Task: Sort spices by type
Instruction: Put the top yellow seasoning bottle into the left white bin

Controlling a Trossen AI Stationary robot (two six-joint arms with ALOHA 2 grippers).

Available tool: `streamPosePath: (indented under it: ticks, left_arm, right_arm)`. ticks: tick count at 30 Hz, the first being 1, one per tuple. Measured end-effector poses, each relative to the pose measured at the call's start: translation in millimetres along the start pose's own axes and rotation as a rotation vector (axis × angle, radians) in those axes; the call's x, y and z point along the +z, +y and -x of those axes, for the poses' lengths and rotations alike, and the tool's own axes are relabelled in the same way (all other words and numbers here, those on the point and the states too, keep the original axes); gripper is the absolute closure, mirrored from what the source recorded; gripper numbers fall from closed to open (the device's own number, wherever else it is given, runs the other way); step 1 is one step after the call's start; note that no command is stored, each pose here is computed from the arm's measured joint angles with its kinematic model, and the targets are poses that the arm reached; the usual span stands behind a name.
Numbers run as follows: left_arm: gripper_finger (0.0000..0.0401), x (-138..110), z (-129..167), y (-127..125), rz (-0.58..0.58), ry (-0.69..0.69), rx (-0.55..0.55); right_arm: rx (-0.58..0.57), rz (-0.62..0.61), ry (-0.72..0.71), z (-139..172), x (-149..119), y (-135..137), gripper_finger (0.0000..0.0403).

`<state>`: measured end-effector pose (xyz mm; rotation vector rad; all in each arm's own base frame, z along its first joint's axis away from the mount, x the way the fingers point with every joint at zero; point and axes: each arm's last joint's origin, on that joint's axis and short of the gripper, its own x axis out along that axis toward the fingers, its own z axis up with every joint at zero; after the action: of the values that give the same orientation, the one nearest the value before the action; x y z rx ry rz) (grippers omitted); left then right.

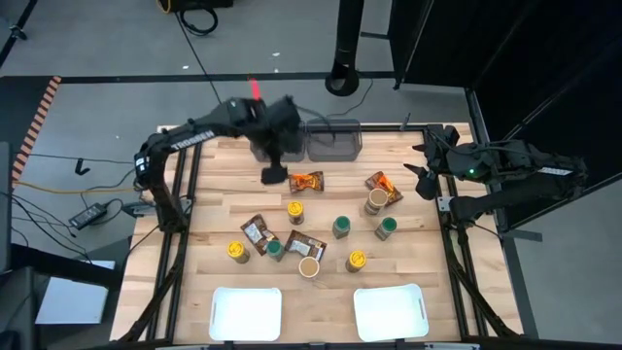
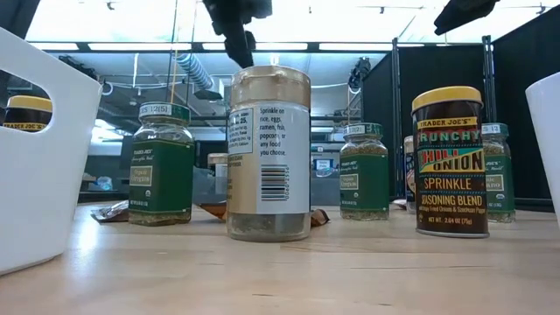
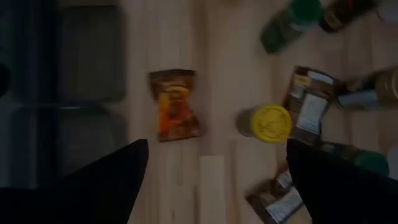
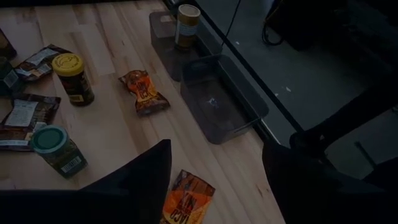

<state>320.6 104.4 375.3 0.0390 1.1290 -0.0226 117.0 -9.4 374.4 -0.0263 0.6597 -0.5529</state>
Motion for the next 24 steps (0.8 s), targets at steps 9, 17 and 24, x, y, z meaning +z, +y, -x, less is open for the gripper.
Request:
streamPosePath:
  ticks: [9,17,24]
  left_arm:
    - [0.0021,-1.6,-58.1,-40.0,-0.094,0.072,-0.009]
    - [0.0020,-13.8,-96.2,-65.2,-0.150,0.123,-0.007]
    - [0.0020,-17.6,-115.7,-74.5,-0.126,0.082,-0.005]
  right_arm:
    - [0.006,0.000,0.001,0.0,0.0,0.2,0.0143]
    - [0.010,-0.001,0.002,0.0,-0.1,0.3,0.0140]
    - [0.025,-0.001,0.005,0.0,-0.2,0.7,0.0142]
